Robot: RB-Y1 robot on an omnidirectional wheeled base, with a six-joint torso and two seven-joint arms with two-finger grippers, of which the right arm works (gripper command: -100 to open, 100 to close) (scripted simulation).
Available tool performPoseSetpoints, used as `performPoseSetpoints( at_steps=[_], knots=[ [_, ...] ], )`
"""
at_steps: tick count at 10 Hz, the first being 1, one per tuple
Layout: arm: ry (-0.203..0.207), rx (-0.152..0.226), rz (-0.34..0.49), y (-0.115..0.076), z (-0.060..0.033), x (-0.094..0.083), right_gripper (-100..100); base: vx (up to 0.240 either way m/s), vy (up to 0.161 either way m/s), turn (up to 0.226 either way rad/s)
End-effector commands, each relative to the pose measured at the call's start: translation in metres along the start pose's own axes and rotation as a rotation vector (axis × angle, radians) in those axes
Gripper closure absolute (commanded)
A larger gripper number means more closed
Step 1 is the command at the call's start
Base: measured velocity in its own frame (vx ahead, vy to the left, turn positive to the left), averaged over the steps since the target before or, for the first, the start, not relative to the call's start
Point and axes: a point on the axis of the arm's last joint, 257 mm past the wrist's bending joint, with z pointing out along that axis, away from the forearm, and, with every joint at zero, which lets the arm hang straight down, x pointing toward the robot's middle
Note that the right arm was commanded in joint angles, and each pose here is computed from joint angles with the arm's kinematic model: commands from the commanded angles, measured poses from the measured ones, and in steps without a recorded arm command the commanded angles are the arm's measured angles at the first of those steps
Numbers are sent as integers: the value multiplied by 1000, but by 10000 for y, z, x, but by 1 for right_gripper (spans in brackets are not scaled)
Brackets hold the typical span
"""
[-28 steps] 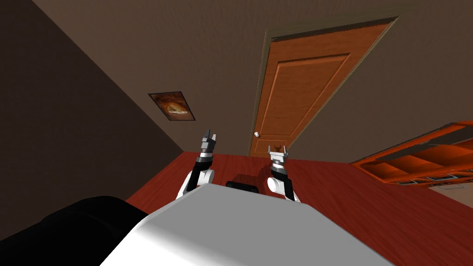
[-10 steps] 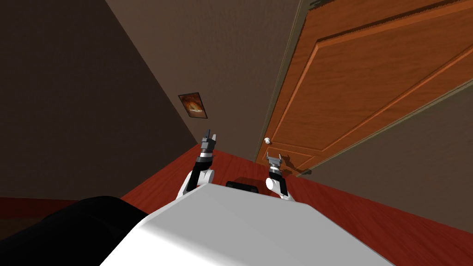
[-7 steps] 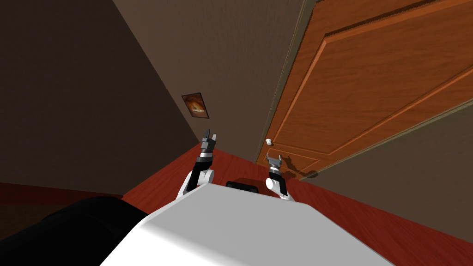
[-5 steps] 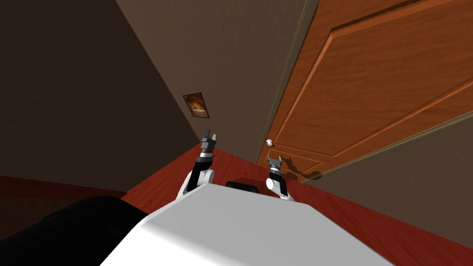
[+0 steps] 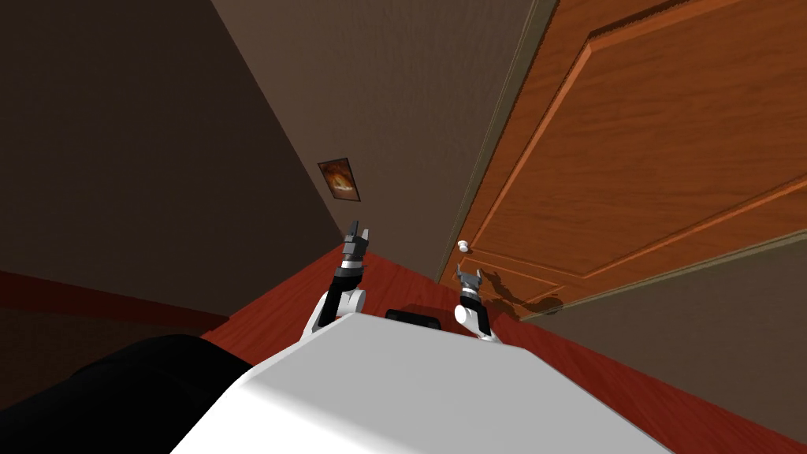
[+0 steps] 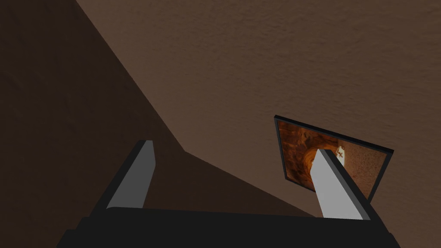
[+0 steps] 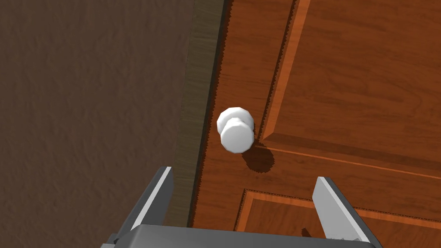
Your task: Pull the door open
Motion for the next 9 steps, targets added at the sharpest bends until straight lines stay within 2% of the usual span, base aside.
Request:
performPoseSetpoints(
  at_steps=[1,9],
  knots=[
    [-22,-12,25,57,1,-113,-100,49,-51,135],
    [-103,-68,103,287,-30,-495,-100,39,-57,109]
  ],
)
